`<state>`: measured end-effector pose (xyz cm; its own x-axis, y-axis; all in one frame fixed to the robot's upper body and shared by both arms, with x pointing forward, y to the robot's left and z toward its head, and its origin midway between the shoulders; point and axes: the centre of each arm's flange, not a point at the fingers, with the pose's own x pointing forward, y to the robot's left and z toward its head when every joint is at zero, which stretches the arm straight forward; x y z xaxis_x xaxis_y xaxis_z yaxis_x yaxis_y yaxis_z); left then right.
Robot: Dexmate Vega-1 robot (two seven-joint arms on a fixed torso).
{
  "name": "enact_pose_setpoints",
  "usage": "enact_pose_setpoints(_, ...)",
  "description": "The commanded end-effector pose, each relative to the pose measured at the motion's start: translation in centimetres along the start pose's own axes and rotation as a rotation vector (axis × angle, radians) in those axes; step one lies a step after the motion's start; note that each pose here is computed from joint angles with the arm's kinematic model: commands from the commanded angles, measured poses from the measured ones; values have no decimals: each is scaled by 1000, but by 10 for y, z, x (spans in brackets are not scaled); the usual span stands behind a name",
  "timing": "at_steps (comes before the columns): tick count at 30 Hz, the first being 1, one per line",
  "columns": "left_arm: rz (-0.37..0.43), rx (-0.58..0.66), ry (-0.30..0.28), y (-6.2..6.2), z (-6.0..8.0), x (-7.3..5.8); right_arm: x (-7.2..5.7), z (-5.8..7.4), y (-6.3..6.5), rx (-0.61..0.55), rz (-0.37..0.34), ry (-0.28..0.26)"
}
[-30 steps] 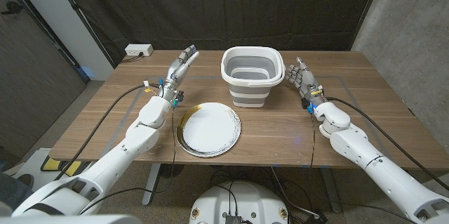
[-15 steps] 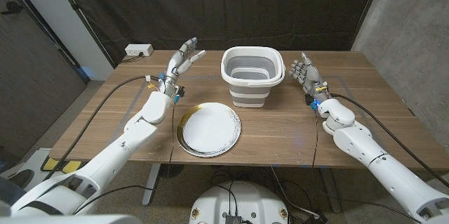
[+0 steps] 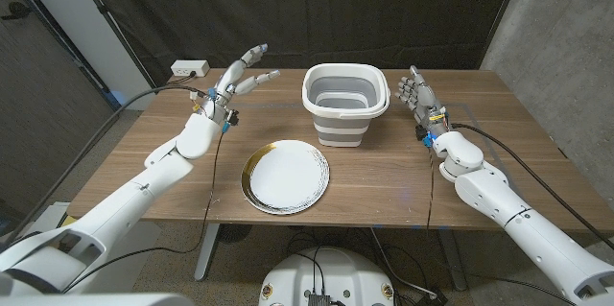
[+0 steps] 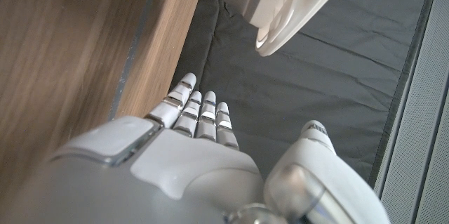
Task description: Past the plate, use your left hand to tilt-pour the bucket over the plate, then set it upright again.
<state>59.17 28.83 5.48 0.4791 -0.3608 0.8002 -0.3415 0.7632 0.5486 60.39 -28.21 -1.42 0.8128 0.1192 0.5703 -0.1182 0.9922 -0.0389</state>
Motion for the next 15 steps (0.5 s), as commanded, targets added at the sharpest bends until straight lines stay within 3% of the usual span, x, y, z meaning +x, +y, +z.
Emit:
enact_pose_setpoints(1, -41, 149, -96, 12, -18, 3, -2, 7, 19, 36, 6, -63)
enact_pose_setpoints(4, -71, 196, -113, 14, -17, 5, -4, 11, 24, 43, 21, -77)
enact_pose_setpoints(15, -159, 421, -194, 25, 0, 9, -19, 15, 28, 28, -10, -54)
